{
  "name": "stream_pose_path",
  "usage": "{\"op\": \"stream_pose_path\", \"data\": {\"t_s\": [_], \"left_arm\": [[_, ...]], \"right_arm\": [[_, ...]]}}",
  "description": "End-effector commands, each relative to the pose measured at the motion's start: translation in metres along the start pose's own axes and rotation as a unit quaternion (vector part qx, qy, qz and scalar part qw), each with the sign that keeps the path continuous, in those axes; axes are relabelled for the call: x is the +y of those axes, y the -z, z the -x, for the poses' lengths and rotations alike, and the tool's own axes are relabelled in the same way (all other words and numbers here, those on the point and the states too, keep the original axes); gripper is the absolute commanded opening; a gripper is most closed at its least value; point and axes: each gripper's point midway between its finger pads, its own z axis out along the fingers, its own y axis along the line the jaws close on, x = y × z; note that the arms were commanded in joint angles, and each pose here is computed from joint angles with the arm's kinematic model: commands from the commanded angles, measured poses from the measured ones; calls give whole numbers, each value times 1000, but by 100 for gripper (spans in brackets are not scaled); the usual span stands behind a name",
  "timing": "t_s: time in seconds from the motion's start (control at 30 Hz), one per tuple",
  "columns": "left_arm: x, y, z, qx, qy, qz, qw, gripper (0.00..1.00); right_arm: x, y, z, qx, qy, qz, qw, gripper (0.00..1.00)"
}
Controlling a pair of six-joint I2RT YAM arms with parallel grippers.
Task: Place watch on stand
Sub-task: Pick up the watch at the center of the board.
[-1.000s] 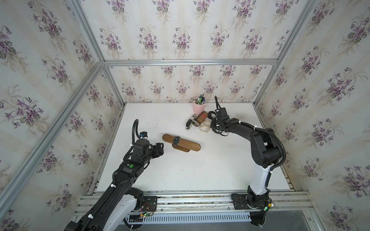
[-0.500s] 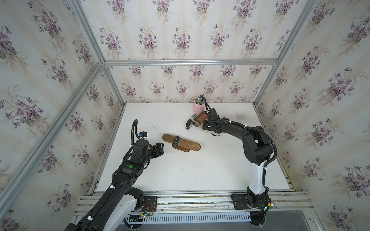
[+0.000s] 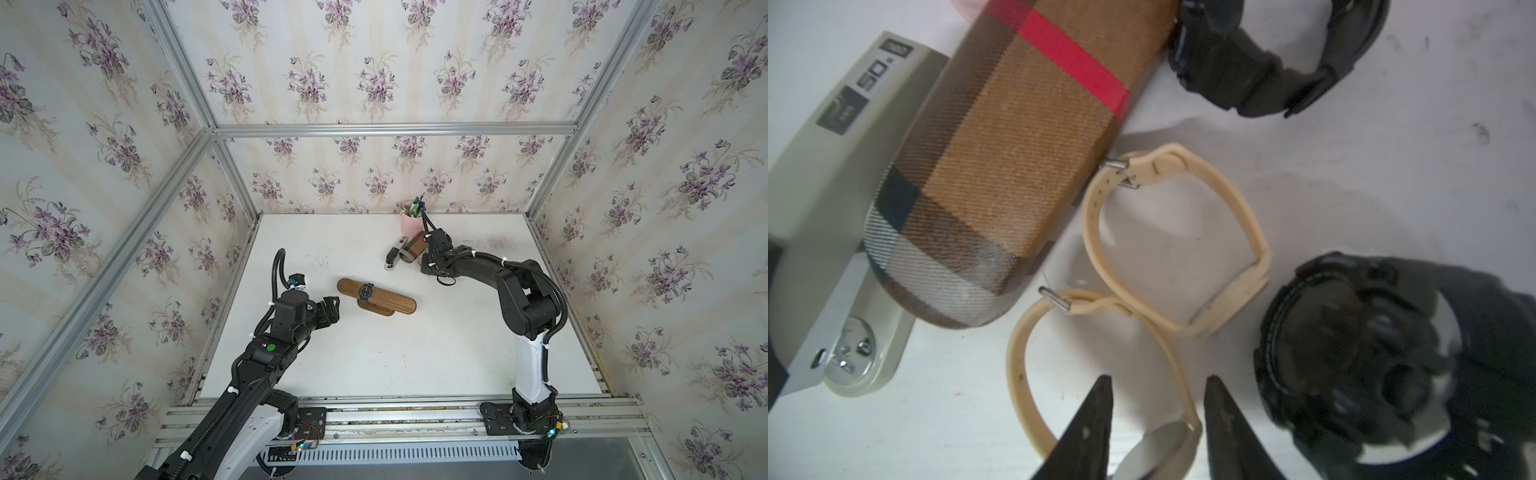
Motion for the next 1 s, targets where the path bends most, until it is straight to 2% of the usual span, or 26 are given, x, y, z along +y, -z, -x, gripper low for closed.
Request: {"op": "stream_pose_path", "data": {"t_s": [0.0, 0.17, 0.3, 0.57, 0.77, 0.97], "left_arm": [[-3, -1, 4, -7, 4, -6, 1000, 82], [-3, -1, 4, -7, 4, -6, 1000, 82], [-4, 0, 6, -9, 4, -7, 1000, 82], [-4, 3, 6, -9, 0, -6, 1000, 83], [-6, 2, 7, -5, 2, -10, 1000, 83], [-14, 0, 11, 6, 5, -21, 1000, 82]], "right_arm": [[-3, 9, 8, -16, -6, -10, 1000, 40], [-6, 7, 5, -16, -5, -15, 1000, 45], [0, -3, -3, 2, -6, 0, 1000, 43], [5, -14, -5, 9, -5, 8, 1000, 25], [5, -5, 0, -8, -1, 9, 1000, 11], [3, 19, 8, -43, 15, 4, 999, 7]]}}
